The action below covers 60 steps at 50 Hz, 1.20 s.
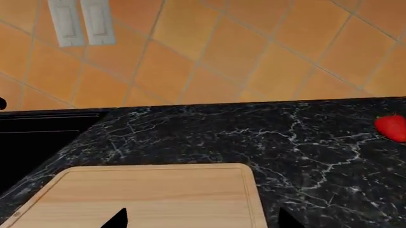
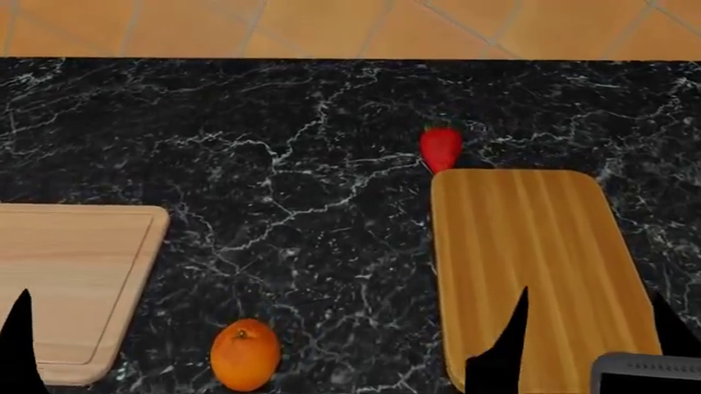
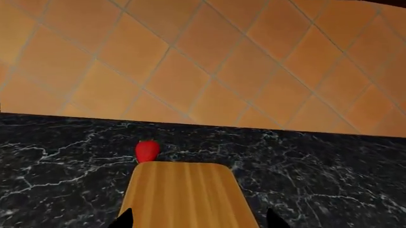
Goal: Place the tangerine and the strawberry on separate cutting boards.
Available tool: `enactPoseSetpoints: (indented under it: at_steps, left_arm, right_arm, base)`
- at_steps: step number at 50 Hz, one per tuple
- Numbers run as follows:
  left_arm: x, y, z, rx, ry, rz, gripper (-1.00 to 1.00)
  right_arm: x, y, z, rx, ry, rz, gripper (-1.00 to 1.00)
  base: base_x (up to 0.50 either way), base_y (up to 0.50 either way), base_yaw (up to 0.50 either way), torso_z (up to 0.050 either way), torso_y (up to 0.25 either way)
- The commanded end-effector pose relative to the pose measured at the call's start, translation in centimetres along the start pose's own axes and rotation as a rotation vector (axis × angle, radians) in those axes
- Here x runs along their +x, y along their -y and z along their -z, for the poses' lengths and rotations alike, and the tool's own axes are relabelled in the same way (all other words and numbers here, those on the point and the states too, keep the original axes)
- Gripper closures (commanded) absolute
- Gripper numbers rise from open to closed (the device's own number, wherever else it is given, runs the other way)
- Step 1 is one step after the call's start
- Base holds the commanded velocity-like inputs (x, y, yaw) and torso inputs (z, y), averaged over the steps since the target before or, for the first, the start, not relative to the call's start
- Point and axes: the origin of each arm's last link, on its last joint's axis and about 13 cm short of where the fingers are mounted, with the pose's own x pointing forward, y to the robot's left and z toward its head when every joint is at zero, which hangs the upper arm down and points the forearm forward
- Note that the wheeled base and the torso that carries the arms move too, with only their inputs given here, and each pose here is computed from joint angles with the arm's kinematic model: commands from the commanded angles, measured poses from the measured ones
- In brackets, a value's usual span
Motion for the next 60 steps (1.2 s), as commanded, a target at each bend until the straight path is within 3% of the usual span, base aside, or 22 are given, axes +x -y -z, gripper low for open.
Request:
enactPoseSetpoints:
  at_steps: [1,18,20,26,27,30,31,32,34,35,37,43,48,60]
  left_arm:
    - [0.0,0.1,-0.4,0.005,0.006,-0.005,-1.00]
    - [-0.1,-0.1,-0.3,-0.001,0.006,0.015,-1.00]
    - [-0.1,0.0,-0.6,0.001,0.024,0.049,-1.00]
    - [-0.9,-0.6,-4.2,-0.003,0.033,0.307,-1.00]
    - [-1.2,-1.3,-4.7,-0.051,0.005,0.289,-1.00]
    - [-1.5,-1.9,-5.4,-0.066,-0.027,0.211,-1.00]
    - [-1.9,-1.3,-5.8,-0.051,-0.025,0.224,-1.00]
    - [-2.7,-0.7,-5.9,-0.037,-0.034,0.282,-1.00]
    - [-4.9,0.3,-6.0,-0.030,-0.067,0.554,-1.00]
    - [-5.5,0.6,-5.9,-0.005,-0.099,0.627,-1.00]
    - [-5.6,0.8,-5.9,-0.008,-0.106,0.654,-1.00]
    - [-5.8,1.1,-5.5,-0.003,-0.137,0.711,-1.00]
    - [-6.2,1.8,-4.8,0.063,-0.153,0.764,-1.00]
    - [-5.0,2.6,-3.7,0.079,-0.205,0.739,-1.00]
  right_arm:
    - [0.1,0.4,-0.1,0.020,0.004,0.015,-1.00]
    - [0.0,0.1,-0.1,0.012,-0.003,-0.005,-1.00]
    - [-0.3,0.2,-0.4,0.019,0.003,-0.006,-1.00]
    - [-0.2,0.5,-0.4,0.029,0.008,-0.014,-1.00]
    - [-0.2,0.4,-0.4,0.026,0.007,-0.020,-1.00]
    - [-0.3,0.6,-0.5,0.025,0.010,-0.011,-1.00]
    - [-0.3,0.7,-0.6,0.025,0.011,-0.004,-1.00]
    - [-0.2,0.8,-0.5,0.026,0.012,-0.002,-1.00]
    - [-0.4,0.6,-0.5,0.025,0.009,-0.008,-1.00]
    - [-0.2,0.5,-0.4,0.024,0.006,-0.017,-1.00]
    - [-0.1,0.5,-0.3,0.023,0.004,-0.019,-1.00]
    - [0.0,0.3,0.2,0.022,-0.008,-0.029,-1.00]
    - [0.1,0.1,0.4,0.019,-0.017,-0.038,-1.00]
    - [-0.1,-0.3,0.8,0.021,-0.032,-0.062,-1.00]
  base:
    - [0.50,0.00,0.00,0.000,0.000]
    - [0.49,0.00,0.00,0.000,0.001]
    - [0.00,0.00,0.00,0.000,0.006]
    - [0.00,0.00,0.00,0.000,0.000]
    - [0.00,0.00,0.00,0.000,0.000]
    - [0.00,0.00,0.00,0.000,0.000]
    - [0.00,0.00,0.00,0.000,0.000]
    - [0.00,0.00,0.00,0.000,0.000]
    - [0.00,0.00,0.00,0.000,0.000]
    - [0.00,0.00,0.00,0.000,0.000]
    - [0.00,0.00,0.00,0.000,0.000]
    - [0.00,0.00,0.00,0.000,0.000]
    - [0.00,0.00,0.00,0.000,0.000]
    - [0.00,0.00,0.00,0.000,0.000]
